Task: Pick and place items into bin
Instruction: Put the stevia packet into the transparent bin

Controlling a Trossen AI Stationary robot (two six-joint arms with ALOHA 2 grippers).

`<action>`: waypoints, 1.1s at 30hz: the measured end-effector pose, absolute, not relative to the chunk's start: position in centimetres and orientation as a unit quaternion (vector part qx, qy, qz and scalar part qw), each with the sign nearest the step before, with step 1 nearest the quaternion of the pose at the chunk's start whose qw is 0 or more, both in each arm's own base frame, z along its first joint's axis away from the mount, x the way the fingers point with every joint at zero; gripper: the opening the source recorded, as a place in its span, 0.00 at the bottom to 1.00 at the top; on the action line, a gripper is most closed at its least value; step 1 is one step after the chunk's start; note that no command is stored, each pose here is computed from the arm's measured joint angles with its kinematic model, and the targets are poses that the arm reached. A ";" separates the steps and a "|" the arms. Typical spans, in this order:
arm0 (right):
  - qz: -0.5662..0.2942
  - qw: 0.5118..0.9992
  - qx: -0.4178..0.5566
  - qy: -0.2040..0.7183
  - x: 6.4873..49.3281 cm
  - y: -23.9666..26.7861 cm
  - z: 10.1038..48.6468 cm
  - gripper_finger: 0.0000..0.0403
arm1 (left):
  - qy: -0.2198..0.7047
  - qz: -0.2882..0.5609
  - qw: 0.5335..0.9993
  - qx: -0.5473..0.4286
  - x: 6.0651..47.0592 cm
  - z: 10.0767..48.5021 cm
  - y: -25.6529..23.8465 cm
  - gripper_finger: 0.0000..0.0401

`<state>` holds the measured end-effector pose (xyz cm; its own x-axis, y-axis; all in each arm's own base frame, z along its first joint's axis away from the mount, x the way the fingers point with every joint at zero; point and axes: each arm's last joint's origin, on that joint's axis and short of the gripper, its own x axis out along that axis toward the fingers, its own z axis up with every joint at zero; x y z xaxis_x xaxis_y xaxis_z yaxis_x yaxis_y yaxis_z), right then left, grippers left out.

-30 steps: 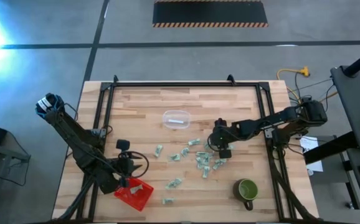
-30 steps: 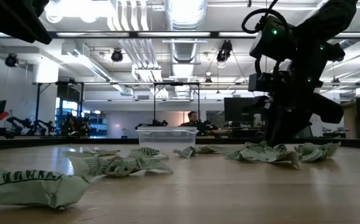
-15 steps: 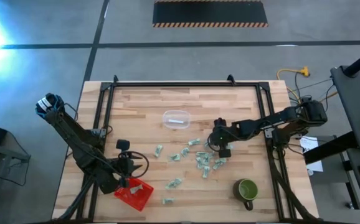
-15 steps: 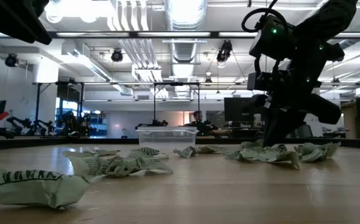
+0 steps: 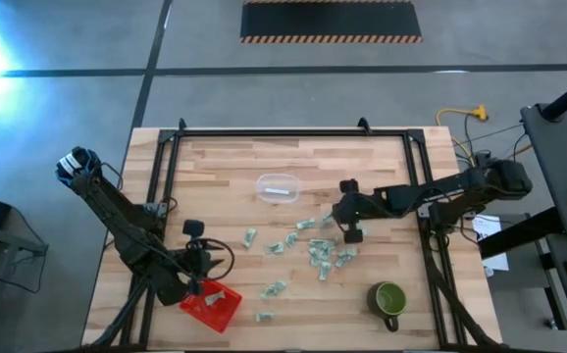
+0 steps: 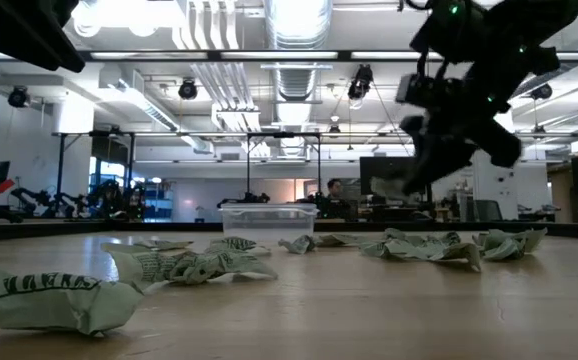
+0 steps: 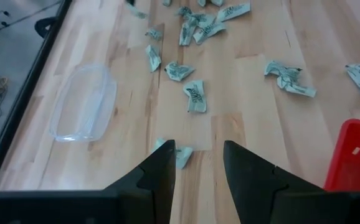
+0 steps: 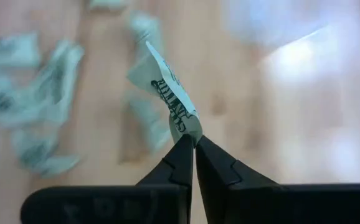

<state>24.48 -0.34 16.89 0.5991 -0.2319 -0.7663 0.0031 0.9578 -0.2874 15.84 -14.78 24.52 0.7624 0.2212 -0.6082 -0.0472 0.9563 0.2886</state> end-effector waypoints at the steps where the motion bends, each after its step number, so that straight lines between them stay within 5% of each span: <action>1: -0.080 0.891 -0.137 0.426 24.6 -0.5 17.3 0.02 | 0.335 0.075 0.930 0.131 15.8 24.5 -14.8 0.30; 13: -0.115 0.917 -0.205 0.323 28.5 -2.9 18.4 0.02 | 0.311 0.103 0.934 0.145 15.9 24.7 -14.6 0.30; 33: -0.118 0.882 -0.159 0.428 38.3 -9.5 16.0 0.02 | 0.285 0.135 0.936 0.157 16.0 24.8 -14.4 0.30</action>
<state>38.31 -9.46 15.97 0.6050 -0.3449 -0.7176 0.0720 0.9213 -0.3820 15.96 -14.42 24.83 0.8010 0.3431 -0.4906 -0.1641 0.9140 0.3712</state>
